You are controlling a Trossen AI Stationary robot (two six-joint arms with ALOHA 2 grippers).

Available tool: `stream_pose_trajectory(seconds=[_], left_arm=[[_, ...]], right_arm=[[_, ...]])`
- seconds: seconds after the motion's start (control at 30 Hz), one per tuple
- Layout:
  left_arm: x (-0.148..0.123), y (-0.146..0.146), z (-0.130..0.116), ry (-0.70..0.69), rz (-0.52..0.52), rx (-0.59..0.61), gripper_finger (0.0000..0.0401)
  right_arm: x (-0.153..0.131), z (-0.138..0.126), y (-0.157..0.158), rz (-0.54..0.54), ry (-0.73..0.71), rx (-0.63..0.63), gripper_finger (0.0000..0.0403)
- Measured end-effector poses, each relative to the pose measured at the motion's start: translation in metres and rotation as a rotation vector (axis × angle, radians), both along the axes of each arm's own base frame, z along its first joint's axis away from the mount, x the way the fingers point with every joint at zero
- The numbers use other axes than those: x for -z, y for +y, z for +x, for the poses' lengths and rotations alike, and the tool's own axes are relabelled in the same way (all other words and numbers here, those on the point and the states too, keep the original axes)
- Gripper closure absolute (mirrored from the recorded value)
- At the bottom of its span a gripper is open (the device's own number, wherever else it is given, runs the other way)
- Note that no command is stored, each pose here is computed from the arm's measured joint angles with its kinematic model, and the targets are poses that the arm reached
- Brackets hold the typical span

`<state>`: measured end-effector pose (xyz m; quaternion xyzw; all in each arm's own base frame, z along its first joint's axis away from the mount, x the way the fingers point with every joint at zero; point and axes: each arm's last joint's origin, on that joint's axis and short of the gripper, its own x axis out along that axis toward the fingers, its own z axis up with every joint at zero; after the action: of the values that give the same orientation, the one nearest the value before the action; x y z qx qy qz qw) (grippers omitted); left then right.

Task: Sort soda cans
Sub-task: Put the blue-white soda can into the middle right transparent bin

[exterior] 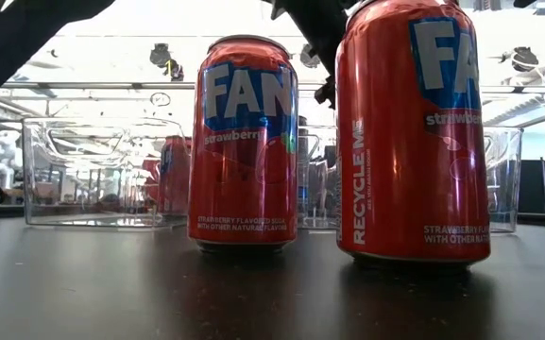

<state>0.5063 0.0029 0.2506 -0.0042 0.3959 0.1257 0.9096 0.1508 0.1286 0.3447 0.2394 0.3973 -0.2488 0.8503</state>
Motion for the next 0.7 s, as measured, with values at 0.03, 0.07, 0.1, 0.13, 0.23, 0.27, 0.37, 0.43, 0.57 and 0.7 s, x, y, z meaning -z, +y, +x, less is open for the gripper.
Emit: stream_pose_trajectory(seconds=[0.03,0.07,0.1,0.13,0.23,0.27,0.37,0.43,0.57,0.7], left_arm=[[0.0,0.001,0.0,0.001,-0.013,-0.017,0.0072],[0.002,0.003,0.0,0.004,-0.025,-0.033,0.0072],[0.005,0.004,0.001,0.002,-0.036,-0.048,0.0072],[0.005,0.005,0.001,-0.001,-0.039,-0.053,0.0072],[0.012,0.005,0.001,0.03,-0.044,-0.052,0.0072],[0.013,0.005,0.002,0.025,-0.05,-0.047,0.0072],[0.013,0.004,0.002,0.029,-0.055,-0.039,0.0072],[0.013,0.003,0.002,0.028,-0.057,-0.038,0.0072],[0.015,0.004,0.0,0.056,-0.056,-0.041,0.0072],[0.015,0.004,0.0,0.056,-0.068,-0.031,0.0072]], right_arm=[[0.0,0.0,0.0,0.001,-0.001,0.0,0.0218],[0.0,0.0,0.0,0.002,-0.002,0.0,0.0218],[0.0,0.0,0.0,0.002,-0.002,0.0,0.0218],[0.0,0.0,0.0,0.003,-0.003,0.0,0.0218],[0.0,0.0,0.0,0.005,-0.006,0.0,0.0218],[0.0,0.0,0.0,0.006,-0.006,0.0,0.0218],[0.0,0.001,0.001,0.006,-0.006,0.0,0.0218],[0.0,0.001,0.001,0.008,-0.007,0.0,0.0218],[0.0,0.001,0.001,0.006,-0.008,0.0,0.0218],[-0.001,0.002,-0.003,-0.057,-0.032,0.006,0.0218]])
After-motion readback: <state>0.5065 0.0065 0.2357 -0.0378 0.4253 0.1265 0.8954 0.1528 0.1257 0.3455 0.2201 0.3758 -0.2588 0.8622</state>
